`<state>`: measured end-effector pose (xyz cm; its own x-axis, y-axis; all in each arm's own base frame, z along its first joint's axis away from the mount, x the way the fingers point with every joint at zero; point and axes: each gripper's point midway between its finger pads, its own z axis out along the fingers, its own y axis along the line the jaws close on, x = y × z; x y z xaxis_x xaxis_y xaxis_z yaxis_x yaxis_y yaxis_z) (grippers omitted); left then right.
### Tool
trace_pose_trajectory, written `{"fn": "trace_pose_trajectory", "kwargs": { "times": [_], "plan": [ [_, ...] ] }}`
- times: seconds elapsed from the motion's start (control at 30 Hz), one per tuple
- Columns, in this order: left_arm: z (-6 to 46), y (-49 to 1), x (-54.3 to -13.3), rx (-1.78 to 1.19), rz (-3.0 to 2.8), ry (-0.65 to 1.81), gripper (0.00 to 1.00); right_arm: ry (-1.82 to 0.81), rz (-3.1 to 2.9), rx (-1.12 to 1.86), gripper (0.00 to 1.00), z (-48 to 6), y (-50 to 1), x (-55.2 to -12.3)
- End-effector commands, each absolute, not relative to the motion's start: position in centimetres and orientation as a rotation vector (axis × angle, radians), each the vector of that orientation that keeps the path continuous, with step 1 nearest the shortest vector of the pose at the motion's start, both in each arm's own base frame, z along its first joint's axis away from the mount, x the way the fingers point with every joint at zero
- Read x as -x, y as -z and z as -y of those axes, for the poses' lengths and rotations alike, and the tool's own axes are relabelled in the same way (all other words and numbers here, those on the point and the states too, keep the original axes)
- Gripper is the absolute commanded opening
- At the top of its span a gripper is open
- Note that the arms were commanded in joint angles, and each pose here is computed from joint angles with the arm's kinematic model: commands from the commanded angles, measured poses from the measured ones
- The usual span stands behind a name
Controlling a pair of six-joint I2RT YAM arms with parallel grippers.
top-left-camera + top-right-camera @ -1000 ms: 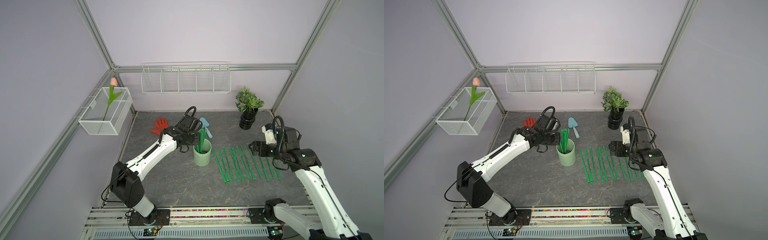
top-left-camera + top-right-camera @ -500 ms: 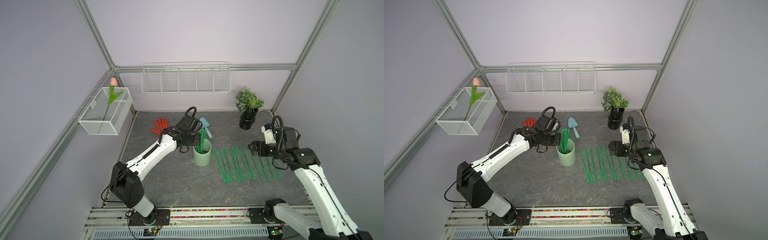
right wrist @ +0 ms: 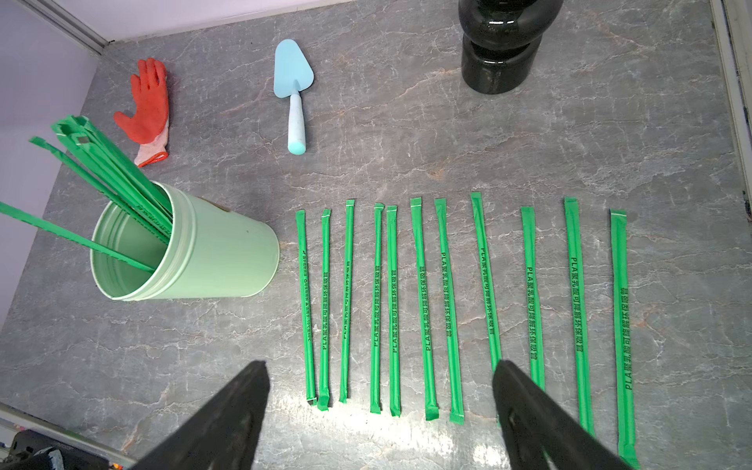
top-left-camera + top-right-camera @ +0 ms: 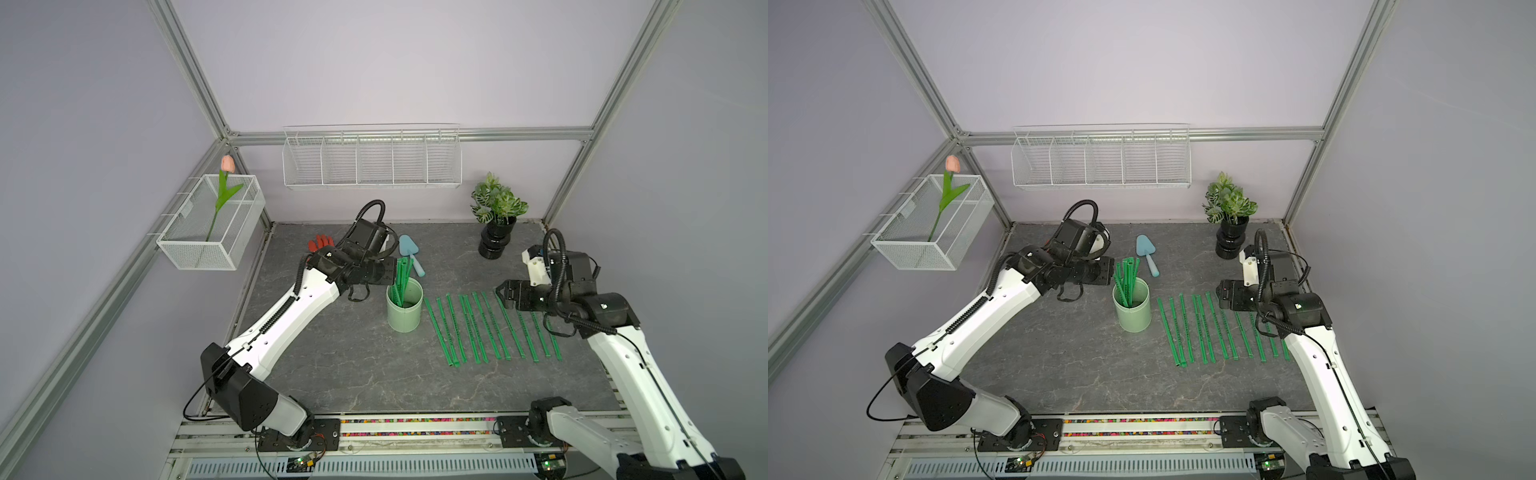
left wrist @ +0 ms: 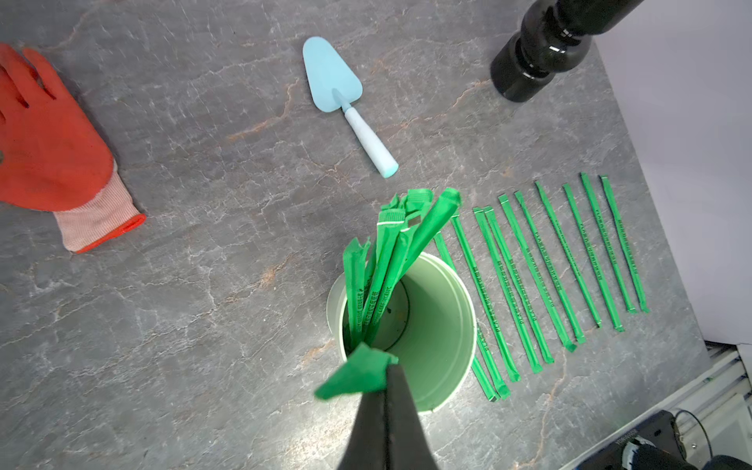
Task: Take the straws out of the storage container
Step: Pick up the straw from the container.
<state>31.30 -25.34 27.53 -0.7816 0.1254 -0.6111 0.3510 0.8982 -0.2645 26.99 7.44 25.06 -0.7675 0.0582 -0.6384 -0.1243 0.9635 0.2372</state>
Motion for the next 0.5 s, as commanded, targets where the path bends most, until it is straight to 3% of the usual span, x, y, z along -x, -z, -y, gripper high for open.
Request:
{"fn": "trace_pose_trajectory", "kwargs": {
  "times": [0.0,0.47],
  "plan": [
    [24.1,-30.1,-30.6,-0.370,-2.418,0.461,0.00,-0.378,-2.394,0.069,0.89,-8.0,-26.1,-27.2],
    [18.9,-43.1,-28.5,-0.313,-2.130,0.382,0.00,-0.395,-2.386,0.080,0.89,-8.3,-26.8,-27.1]
  ]
}}
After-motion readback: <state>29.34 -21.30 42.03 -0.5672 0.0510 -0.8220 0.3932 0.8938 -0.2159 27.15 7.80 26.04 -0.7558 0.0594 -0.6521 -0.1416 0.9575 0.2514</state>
